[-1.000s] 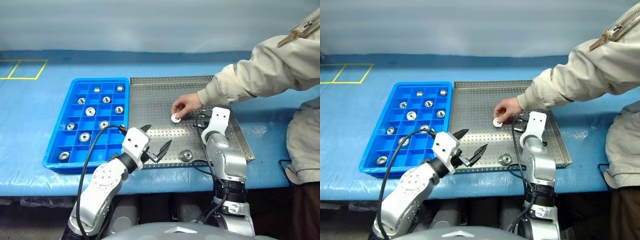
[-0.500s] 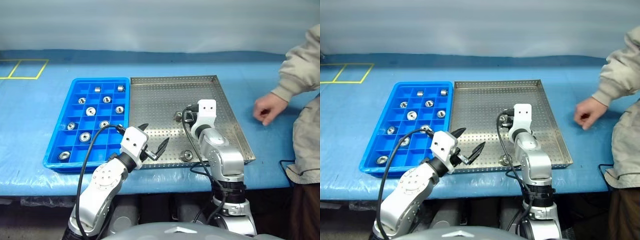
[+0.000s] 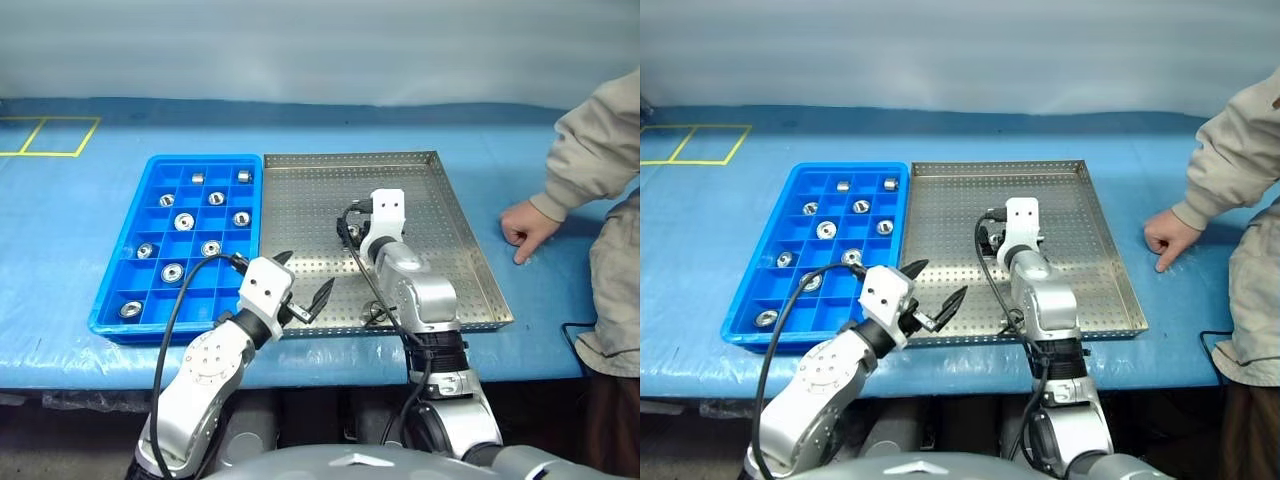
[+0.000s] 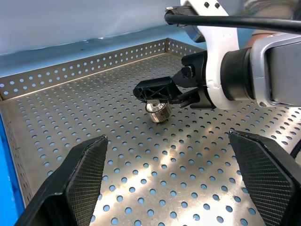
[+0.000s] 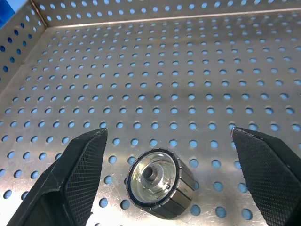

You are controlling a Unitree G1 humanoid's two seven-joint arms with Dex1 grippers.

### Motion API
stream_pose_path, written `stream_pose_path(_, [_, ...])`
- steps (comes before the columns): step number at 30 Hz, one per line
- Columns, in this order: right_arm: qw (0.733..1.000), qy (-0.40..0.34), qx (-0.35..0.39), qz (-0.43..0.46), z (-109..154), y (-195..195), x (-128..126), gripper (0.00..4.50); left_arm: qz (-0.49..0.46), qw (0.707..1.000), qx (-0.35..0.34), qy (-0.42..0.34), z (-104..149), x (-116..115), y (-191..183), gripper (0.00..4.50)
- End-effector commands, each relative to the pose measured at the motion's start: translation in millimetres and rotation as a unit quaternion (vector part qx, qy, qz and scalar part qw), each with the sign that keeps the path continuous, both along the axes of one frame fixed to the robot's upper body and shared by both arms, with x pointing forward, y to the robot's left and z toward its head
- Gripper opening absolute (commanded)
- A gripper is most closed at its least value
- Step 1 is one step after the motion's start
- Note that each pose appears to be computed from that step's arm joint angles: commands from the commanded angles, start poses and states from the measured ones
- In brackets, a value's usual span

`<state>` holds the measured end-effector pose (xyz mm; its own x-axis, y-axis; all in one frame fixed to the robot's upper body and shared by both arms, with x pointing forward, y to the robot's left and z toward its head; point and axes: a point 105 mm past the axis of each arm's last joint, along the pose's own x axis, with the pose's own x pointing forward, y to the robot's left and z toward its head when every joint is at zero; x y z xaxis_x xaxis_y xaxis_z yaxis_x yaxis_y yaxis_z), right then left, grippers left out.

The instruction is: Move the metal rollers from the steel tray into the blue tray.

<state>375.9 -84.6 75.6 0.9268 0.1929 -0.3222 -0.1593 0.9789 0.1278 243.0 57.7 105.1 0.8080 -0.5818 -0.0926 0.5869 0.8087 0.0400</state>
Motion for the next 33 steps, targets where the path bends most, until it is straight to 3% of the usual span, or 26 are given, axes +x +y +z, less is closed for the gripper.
stream_pose_path(1, [1.000,-0.017,-0.006,0.015,2.8,9.7,3.0,4.48,0.004,0.999,-0.009,-0.033,16.0,-2.5,1.0,4.50])
stream_pose_path(5, [1.000,0.000,-0.016,0.012,-11.2,7.9,2.2,4.48,0.007,0.999,-0.007,-0.034,16.6,-2.7,2.5,4.50])
stream_pose_path(6, [1.000,0.001,-0.017,0.011,-12.7,7.5,1.8,4.30,0.009,0.999,-0.007,-0.034,16.7,-2.7,3.1,4.50])
stream_pose_path(9, [1.000,0.003,-0.019,0.009,-14.7,6.0,0.5,3.54,0.014,0.999,-0.005,-0.033,15.9,-2.9,4.8,4.50])
stream_pose_path(14, [1.000,0.003,-0.020,0.011,-14.9,6.3,-1.2,1.91,0.021,0.999,-0.009,-0.028,15.2,-3.6,7.3,4.50])
stream_pose_path(21, [0.998,-0.034,-0.019,0.048,12.3,18.4,-1.6,1.87,0.079,0.996,-0.018,-0.026,14.8,-1.7,22.1,4.50])
stream_pose_path(29, [0.977,-0.106,-0.011,0.187,68.8,76.2,-20.9,1.87,0.206,0.977,-0.030,-0.041,19.3,-2.5,58.2,4.50])
stream_pose_path(33, [0.963,-0.110,0.001,0.245,78.2,105.5,-36.4,1.87,0.233,0.971,-0.021,-0.039,16.7,-9.5,69.0,4.50])
